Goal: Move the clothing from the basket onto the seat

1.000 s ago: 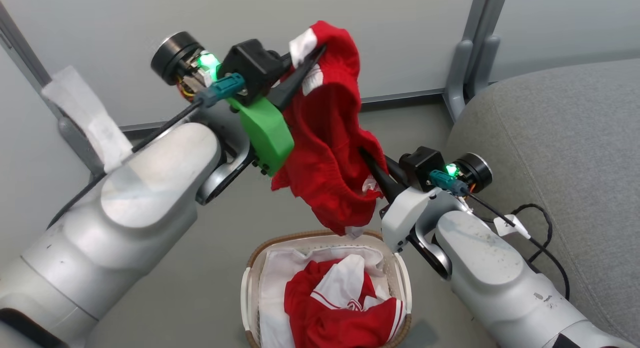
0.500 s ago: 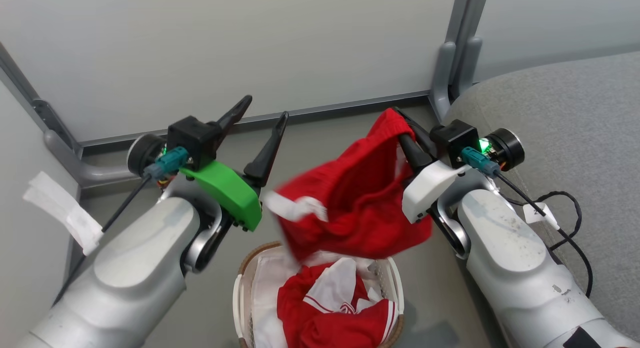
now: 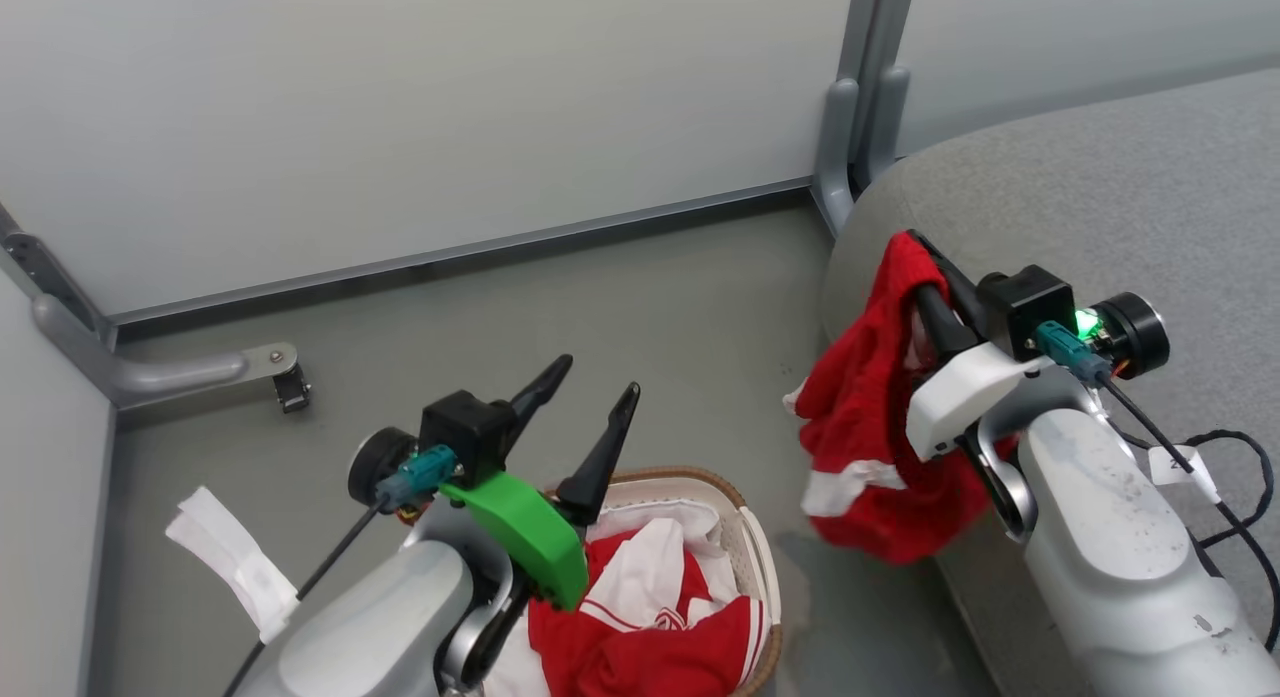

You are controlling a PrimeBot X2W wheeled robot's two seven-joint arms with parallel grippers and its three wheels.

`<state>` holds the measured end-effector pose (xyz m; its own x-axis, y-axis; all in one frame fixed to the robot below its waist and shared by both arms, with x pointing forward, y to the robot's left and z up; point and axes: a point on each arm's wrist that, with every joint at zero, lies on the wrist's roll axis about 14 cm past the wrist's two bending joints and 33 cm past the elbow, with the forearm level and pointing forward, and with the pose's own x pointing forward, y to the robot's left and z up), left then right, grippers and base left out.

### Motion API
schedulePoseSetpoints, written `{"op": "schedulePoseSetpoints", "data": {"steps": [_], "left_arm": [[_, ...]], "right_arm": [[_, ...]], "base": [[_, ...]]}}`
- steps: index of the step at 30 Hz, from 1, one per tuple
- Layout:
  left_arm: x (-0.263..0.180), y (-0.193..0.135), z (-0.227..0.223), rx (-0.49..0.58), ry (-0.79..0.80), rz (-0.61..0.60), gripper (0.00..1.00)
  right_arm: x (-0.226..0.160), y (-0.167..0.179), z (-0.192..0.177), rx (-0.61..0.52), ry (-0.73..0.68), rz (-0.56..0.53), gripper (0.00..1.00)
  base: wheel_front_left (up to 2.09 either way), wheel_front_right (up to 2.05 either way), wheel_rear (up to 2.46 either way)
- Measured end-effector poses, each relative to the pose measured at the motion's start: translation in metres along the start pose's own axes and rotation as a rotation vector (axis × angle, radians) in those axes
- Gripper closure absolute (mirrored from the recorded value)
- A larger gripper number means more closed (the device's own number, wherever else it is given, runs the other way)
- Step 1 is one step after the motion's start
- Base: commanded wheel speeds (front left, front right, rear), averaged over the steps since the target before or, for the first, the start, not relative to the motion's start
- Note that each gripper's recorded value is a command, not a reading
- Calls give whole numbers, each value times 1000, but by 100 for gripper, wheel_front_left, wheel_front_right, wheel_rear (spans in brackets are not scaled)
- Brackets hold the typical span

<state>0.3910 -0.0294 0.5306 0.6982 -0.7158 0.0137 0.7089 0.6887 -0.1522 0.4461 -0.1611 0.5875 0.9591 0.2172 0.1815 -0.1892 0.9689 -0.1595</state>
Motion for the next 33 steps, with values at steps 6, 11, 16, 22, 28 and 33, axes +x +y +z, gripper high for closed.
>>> {"op": "schedulePoseSetpoints", "data": {"steps": [6, 11, 16, 22, 28, 33], "left_arm": [[4, -22, -25, -27, 48, -56, 0], [13, -40, -36, -27, 66, -116, 0], [25, -58, -43, -28, 72, -184, 0], [39, -78, -56, -41, 92, -268, 0], [50, -93, -68, -55, 110, -332, 0], [59, -95, -75, -62, 113, -361, 0]], "right_arm": [[-18, -28, -3, -16, 12, -74, 100], [-31, -49, 1, -38, 14, -128, 100], [-45, -69, 3, -57, 19, -184, 100], [-68, -99, -2, -74, 50, -278, 100], [-81, -115, -16, -69, 95, -342, 100], [-84, -125, -29, -66, 130, -375, 100]], "base": [[0, 0, 0], [0, 0, 0], [0, 0, 0], [0, 0, 0], [0, 0, 0], [0, 0, 0]]}}
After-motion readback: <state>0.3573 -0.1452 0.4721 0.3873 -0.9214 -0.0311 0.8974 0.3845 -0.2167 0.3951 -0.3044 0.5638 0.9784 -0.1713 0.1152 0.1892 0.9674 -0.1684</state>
